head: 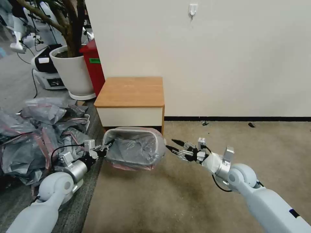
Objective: Pick up the garbage bag from the table and place it over the trash can.
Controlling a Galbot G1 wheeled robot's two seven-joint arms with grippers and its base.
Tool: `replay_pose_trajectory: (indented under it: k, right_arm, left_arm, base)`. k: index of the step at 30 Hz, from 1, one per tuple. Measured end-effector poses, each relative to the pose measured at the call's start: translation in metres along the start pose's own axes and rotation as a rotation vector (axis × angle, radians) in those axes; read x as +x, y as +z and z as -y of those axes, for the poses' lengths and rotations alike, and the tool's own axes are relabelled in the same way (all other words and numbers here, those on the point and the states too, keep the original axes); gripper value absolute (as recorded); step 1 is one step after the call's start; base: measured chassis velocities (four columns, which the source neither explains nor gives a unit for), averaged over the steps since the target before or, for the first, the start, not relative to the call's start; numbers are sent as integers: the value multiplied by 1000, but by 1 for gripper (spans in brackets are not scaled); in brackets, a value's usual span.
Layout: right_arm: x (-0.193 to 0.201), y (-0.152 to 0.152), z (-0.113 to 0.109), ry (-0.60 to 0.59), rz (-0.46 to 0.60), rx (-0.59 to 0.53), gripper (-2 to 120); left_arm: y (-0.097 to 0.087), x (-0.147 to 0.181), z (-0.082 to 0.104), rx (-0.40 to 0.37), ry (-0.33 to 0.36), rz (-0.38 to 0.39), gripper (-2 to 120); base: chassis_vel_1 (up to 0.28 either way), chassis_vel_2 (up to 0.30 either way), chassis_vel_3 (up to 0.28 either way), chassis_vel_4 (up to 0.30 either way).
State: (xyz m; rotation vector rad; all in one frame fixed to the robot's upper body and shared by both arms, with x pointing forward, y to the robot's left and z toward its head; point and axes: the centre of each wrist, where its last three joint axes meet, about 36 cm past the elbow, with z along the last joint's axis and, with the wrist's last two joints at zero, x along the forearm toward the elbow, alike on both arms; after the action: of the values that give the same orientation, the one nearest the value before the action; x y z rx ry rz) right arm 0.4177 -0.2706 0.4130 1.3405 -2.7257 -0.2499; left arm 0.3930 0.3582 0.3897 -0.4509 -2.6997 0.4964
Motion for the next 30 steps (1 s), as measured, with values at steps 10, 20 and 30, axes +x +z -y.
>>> replay_pose_trajectory:
  k: [10,20,30]
  right_arm:
    - [-10,-69,-90,-45,-34,358,22]
    - [-37,-62,-88,-84,-227,509,0]
    - [-66,-32,-67,-100,-431,488,0]
  left_arm:
    - [9,-3,50,-93,-160,-21,2]
    - [23,8,99,-206,-172,-24,2]
    - [45,21,135,-313,-163,-23,2]
  base:
    - [0,0,0,0]
    - [0,0,0,0]
    - [0,0,0,0]
